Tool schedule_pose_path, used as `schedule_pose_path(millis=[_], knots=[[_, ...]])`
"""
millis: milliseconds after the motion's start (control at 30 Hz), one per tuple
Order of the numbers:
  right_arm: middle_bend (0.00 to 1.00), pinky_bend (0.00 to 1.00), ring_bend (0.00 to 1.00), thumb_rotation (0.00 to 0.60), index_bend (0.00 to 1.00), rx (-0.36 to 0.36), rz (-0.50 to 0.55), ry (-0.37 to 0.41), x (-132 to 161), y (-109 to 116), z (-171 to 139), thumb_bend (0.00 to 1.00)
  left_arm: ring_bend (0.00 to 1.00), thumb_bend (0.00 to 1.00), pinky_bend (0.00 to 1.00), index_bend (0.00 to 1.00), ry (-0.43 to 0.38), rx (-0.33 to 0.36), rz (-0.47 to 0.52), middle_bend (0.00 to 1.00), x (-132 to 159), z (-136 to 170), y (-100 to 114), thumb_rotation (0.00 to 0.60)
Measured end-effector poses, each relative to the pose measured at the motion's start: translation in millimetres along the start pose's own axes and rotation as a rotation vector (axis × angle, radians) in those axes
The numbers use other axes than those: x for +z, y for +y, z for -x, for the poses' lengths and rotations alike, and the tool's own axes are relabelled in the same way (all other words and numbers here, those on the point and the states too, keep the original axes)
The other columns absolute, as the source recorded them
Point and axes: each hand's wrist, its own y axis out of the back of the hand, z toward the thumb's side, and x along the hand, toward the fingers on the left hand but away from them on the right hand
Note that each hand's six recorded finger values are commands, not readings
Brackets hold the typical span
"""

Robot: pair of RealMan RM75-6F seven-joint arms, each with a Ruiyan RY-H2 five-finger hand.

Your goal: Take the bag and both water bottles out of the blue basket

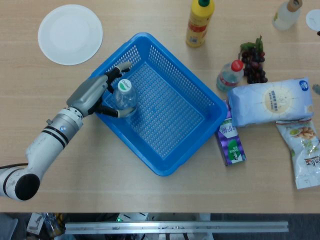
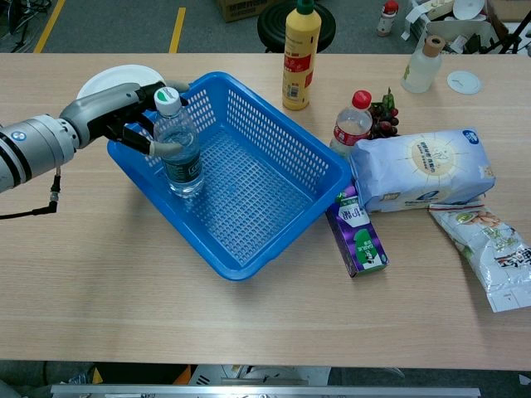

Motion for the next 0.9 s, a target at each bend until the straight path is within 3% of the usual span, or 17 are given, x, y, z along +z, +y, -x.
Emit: schedule_pose_path(millis=[200,467,733,900], knots=[[0.26,0.52,0.25,0.6,0.02,0.0,0.002,-0.004,-2,1,-2,0.09,0.23,0.22,0.4,0.1,0.001,0.039,0.016,0.21,-2,-7,-1,0.6],[0.26,0.52,0.25,0.6,0.02,-0.003,0.006,-0.003,-3,2,-2,0.09,0.25,0.22,0.43,0.14,0.019,0.051,0.076,0.25,-6,-15,-6,0.6],[0.26,0.52,0.25,0.6,0.02,-0.004,0.013,-0.006,-4,3,-2,0.09,0.41,0.22,0.61,0.38,0.038,0.093,0.102,0.42,-12,-18,-4,0.6],[0.26,0.52,0.25,0.6,0.02,-0.004,0.015,-0.004,-3,3,-2,0.09,0.42,0.22,0.67,0.42,0.041,0.107,0.107,0.45,-13,-16,-1,0.6]])
